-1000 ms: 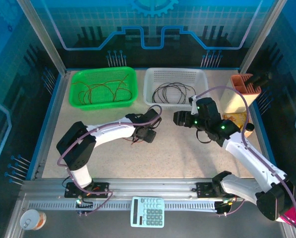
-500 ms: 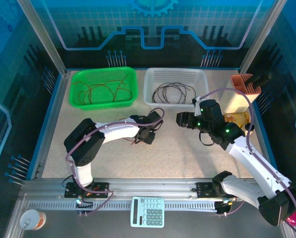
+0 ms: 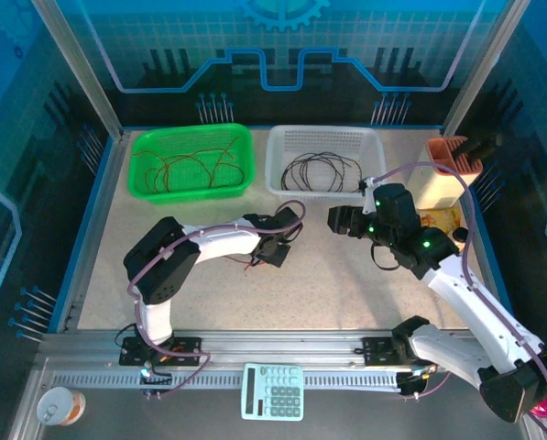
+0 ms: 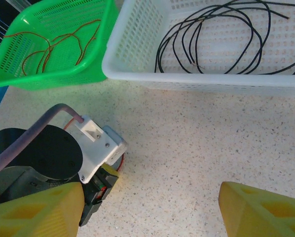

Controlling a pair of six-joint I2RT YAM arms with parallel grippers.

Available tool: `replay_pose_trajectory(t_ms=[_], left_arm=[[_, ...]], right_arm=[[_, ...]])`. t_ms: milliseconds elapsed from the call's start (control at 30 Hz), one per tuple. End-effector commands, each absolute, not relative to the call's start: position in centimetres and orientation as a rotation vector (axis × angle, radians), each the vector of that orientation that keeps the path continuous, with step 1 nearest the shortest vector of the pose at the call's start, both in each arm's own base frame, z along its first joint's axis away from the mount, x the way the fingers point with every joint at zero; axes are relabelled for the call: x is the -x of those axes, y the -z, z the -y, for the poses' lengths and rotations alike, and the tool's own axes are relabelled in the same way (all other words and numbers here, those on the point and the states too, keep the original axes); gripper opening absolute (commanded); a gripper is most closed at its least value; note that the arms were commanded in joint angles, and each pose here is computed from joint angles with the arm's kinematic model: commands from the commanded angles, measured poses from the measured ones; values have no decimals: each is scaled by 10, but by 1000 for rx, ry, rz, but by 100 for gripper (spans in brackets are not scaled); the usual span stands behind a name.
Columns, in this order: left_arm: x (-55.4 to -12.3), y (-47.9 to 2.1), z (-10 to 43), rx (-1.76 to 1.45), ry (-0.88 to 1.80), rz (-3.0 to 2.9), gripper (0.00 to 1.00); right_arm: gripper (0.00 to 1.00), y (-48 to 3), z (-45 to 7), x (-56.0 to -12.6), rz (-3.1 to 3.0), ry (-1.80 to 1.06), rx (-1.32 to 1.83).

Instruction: Untangle the cables

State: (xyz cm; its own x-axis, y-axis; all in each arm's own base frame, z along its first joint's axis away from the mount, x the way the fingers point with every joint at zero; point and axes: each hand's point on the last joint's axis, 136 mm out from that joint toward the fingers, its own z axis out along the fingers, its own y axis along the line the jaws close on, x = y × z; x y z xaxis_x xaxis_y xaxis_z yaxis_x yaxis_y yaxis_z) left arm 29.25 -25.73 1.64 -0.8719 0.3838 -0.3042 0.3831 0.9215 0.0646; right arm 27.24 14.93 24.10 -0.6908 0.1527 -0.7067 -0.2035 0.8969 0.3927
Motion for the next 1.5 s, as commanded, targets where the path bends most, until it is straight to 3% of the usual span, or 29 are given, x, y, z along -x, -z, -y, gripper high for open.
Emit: replay_pose_trajectory(t_ms=[0,200,500,800,1133,1467], left_arm=[[-300,-42,252,-556,-19,-2723,0],[-313,-165,258,-474,184,-2497,0],[-331,-335,221,-267,456,-2182,0],[-363,-449,191,-207,522,-1910,0],[-423,-512,156,-119,439,-1753,0],[-484,-513,112,16,366,-1692,0]], right_arm=[[73,-261,-150,-269,-2222,-600,46],[73,-281,-165,-265,-2180,-716,87],[74,-311,-187,-258,-2100,-812,137],[76,-327,-205,-251,-2060,-838,186],[78,-324,-218,-250,-2067,-848,208],[78,-314,-219,-254,-2096,-816,213]])
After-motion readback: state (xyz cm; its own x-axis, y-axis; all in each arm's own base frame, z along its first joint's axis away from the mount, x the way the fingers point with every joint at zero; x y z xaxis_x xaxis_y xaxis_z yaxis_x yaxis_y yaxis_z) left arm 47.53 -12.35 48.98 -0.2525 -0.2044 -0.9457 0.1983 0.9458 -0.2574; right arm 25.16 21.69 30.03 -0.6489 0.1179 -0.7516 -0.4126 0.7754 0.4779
